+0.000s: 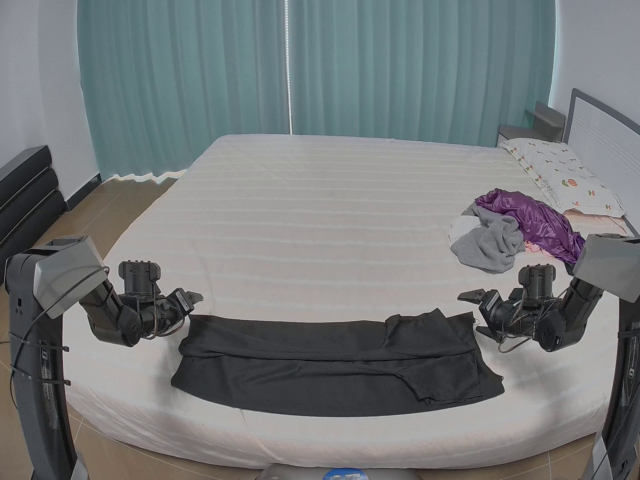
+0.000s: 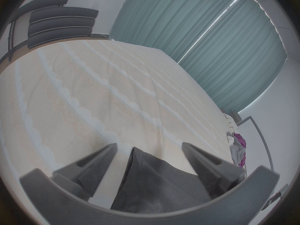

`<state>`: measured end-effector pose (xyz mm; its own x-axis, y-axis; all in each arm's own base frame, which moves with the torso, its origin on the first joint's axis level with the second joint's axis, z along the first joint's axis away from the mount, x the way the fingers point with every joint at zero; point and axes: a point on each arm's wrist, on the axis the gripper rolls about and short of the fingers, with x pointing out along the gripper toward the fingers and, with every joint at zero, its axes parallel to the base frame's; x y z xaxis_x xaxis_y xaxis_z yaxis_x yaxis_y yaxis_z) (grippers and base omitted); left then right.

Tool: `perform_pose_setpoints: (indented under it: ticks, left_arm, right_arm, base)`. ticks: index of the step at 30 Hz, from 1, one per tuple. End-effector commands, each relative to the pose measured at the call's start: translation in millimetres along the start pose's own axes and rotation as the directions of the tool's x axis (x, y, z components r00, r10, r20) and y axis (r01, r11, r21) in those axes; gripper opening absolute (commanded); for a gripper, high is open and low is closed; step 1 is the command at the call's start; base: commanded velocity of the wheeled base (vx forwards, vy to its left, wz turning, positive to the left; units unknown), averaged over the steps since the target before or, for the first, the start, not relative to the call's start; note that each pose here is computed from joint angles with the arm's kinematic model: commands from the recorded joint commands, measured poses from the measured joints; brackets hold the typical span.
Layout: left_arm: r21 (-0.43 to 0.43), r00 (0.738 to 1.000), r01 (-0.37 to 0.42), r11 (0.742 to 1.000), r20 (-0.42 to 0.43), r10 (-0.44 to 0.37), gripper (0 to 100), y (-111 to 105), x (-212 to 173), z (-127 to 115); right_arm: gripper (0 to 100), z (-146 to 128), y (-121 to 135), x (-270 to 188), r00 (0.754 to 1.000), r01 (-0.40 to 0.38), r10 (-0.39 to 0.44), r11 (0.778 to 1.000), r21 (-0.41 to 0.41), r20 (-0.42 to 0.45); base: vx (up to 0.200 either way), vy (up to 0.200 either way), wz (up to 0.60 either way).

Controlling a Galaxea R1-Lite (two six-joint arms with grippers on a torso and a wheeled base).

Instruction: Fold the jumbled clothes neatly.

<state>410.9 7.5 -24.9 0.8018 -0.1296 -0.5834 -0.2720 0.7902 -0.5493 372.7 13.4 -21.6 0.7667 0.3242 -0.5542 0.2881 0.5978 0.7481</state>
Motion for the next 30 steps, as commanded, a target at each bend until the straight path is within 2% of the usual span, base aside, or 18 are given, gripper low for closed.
perform_pose_setpoints:
  ticks: [1,5,9,10,11,17,18,24,30]
  left_arm:
    - [-0.001,1.000,-0.002,1.000,-0.005,0.002,100,1,1,-1]
    - [-0.002,1.000,-0.004,1.000,-0.005,0.004,100,2,1,-1]
    - [0.001,1.000,-0.004,1.000,-0.009,0.004,100,2,2,-3]
    - [0.001,1.000,-0.004,1.000,-0.009,0.004,100,2,2,-3]
    - [0.001,1.000,-0.004,1.000,-0.009,0.004,100,2,2,-3]
    - [0.001,1.000,-0.002,1.000,-0.003,0.002,100,2,2,-3]
    - [0.001,1.000,-0.003,1.000,-0.005,0.003,100,2,3,-3]
    - [0.008,1.000,-0.007,1.000,-0.005,0.007,100,4,5,-6]
    - [0.008,1.000,-0.007,1.000,-0.005,0.007,100,4,5,-6]
  right_arm:
    - [100,1,1,1,1.000,0.002,-0.002,1.000,-0.002,0.005]
    - [100,7,0,4,0.996,0.048,-0.046,0.998,-0.029,0.073]
    - [100,4,-10,23,0.991,0.130,-0.126,0.990,-0.060,0.054]
    - [100,4,-10,23,0.991,0.130,-0.126,0.990,-0.060,0.054]
    - [100,7,-10,32,0.985,0.160,-0.154,0.984,-0.077,0.082]
    - [100,8,-5,46,0.983,0.169,-0.161,0.982,-0.088,0.085]
    - [0,9,-5,46,0.983,0.171,-0.164,0.981,-0.088,0.083]
    - [0,4,-5,51,0.981,0.193,-0.186,0.972,-0.135,0.063]
    - [0,13,-6,50,0.980,0.188,-0.178,0.975,-0.120,0.087]
  base:
    - [0.000,0.000,0.00]
    - [0.000,0.000,0.00]
    - [0.000,0.000,0.00]
    - [0.000,0.000,0.00]
    - [0.000,0.000,0.00]
    - [0.000,0.000,0.00]
    - [0.000,0.000,0.00]
    - [0.000,0.000,0.00]
    - [0.000,0.000,0.00]
